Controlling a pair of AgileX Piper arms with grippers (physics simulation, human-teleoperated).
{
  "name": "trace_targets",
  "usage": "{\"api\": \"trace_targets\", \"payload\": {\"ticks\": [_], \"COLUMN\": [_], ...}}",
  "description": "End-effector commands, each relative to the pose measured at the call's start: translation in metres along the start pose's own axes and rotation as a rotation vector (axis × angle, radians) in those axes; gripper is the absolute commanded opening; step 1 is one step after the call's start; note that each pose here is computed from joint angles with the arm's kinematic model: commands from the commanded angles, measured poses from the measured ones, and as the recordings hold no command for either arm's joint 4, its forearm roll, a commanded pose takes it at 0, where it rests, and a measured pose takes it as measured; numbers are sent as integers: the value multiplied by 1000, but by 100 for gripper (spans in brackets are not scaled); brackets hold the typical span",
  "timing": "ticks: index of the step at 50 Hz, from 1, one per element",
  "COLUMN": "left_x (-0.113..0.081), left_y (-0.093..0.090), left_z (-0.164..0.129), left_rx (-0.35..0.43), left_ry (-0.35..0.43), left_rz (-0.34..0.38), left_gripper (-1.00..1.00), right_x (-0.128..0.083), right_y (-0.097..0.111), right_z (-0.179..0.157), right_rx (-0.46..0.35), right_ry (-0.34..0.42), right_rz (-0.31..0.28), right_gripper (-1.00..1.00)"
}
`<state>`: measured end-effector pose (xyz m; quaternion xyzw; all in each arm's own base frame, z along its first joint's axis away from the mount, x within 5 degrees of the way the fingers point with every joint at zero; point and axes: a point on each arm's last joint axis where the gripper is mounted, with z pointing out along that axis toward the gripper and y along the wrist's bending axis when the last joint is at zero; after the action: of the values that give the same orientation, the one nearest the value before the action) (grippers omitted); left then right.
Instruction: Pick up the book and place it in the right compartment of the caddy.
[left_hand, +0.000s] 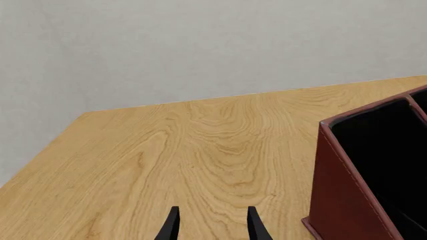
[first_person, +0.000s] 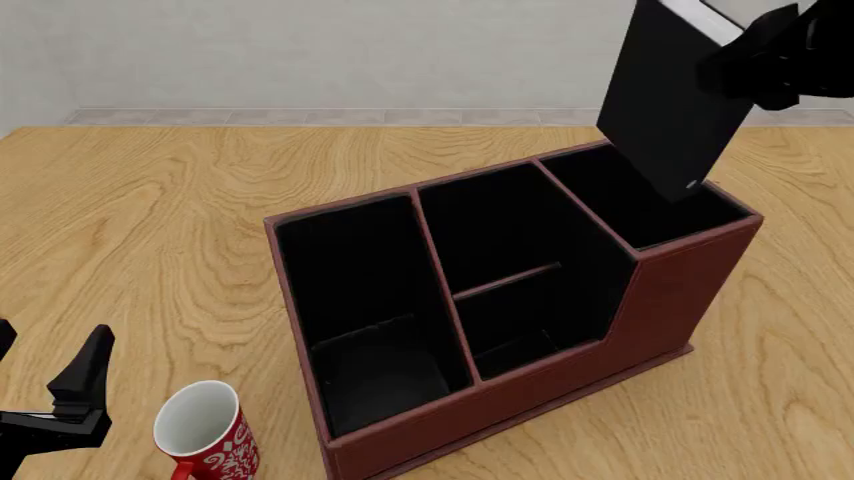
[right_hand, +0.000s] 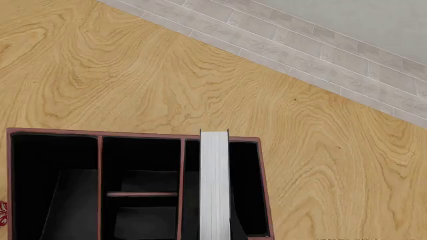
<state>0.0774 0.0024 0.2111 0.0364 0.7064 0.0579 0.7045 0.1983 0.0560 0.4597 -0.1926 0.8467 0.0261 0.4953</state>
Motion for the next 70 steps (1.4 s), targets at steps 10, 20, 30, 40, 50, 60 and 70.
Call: {"api": "trace_targets", "payload": {"ticks": [10, 20, 30, 40, 50, 60, 70], "left_x": [1, 0, 1, 1, 1, 1, 1], "left_y": [0, 0, 0, 0, 0, 1, 1], "left_z": [-1, 0, -1, -1, -2, -1, -1], "left_rx": [-4, -4, -5, -6, -6, -9, -8], "left_ry": [5, 4, 7, 8, 10, 8, 9], "left_rz": [3, 3, 5, 6, 7, 6, 7], "left_gripper": [100, 100, 100, 100, 100, 100, 100], "right_x": [12, 18, 23, 25, 29, 33, 41], "right_y": [0, -1, -3, -4, -4, -3, -2], "right_z": [12, 16, 20, 24, 32, 38, 48], "right_rx": [6, 14, 24, 30, 30, 29, 25], "right_ry": [15, 27, 36, 33, 33, 40, 57], "right_rz": [33, 42, 57, 59, 72, 79, 86], "right_gripper": [-100, -100, -100, -100, -100, -100, -100]}}
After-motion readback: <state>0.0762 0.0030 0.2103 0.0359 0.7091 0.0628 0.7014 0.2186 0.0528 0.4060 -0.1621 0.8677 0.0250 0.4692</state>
